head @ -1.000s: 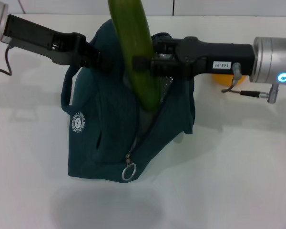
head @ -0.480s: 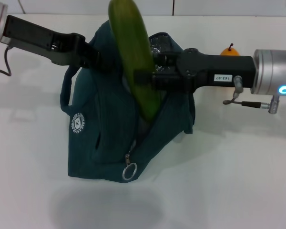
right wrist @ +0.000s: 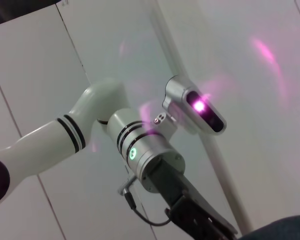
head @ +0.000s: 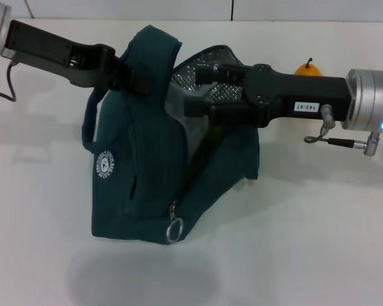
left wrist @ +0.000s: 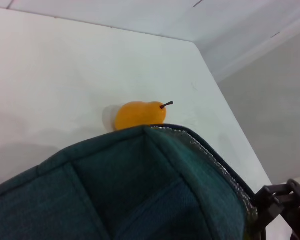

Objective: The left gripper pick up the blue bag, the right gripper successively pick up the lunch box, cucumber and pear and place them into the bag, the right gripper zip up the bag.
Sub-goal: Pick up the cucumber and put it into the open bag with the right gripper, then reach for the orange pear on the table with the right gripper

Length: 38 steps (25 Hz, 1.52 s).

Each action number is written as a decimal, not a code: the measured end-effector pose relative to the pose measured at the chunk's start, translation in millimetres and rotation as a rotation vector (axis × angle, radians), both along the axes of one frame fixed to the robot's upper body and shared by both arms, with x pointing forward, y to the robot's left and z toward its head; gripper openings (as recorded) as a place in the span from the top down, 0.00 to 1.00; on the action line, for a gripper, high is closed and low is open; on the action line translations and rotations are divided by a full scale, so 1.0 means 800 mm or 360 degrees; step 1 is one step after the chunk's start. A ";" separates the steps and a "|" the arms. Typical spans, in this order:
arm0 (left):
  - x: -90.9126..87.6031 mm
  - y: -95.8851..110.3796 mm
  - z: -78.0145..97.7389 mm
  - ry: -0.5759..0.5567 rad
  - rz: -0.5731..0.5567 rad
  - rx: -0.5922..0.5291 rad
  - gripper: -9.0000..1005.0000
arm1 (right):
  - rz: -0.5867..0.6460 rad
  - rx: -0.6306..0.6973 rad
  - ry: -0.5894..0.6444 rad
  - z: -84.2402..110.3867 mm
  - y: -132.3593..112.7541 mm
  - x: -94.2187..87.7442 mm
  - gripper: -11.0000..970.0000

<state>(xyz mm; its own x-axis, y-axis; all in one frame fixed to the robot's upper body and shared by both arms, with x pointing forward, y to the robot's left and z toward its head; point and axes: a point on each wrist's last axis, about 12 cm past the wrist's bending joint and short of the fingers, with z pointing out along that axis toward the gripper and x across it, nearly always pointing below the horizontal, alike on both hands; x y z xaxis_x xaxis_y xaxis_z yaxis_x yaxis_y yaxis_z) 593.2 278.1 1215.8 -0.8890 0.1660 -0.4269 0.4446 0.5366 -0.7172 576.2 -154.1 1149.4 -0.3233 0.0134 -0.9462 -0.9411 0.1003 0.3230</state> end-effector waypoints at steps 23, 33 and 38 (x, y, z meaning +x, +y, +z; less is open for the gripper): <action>-0.003 0.004 -0.004 0.0014 0.0016 -0.0005 0.95 | -0.0990 0.0154 -0.0222 -0.035 -0.199 -0.041 0.10; -0.001 -0.001 -0.001 0.0009 0.0001 -0.0005 0.95 | -0.1181 -0.0062 -0.0318 -0.063 -0.199 -0.030 0.10; -0.001 -0.001 -0.001 0.0007 0.0001 -0.0004 0.95 | -0.1199 -0.0139 -0.0367 -0.070 -0.191 -0.019 0.12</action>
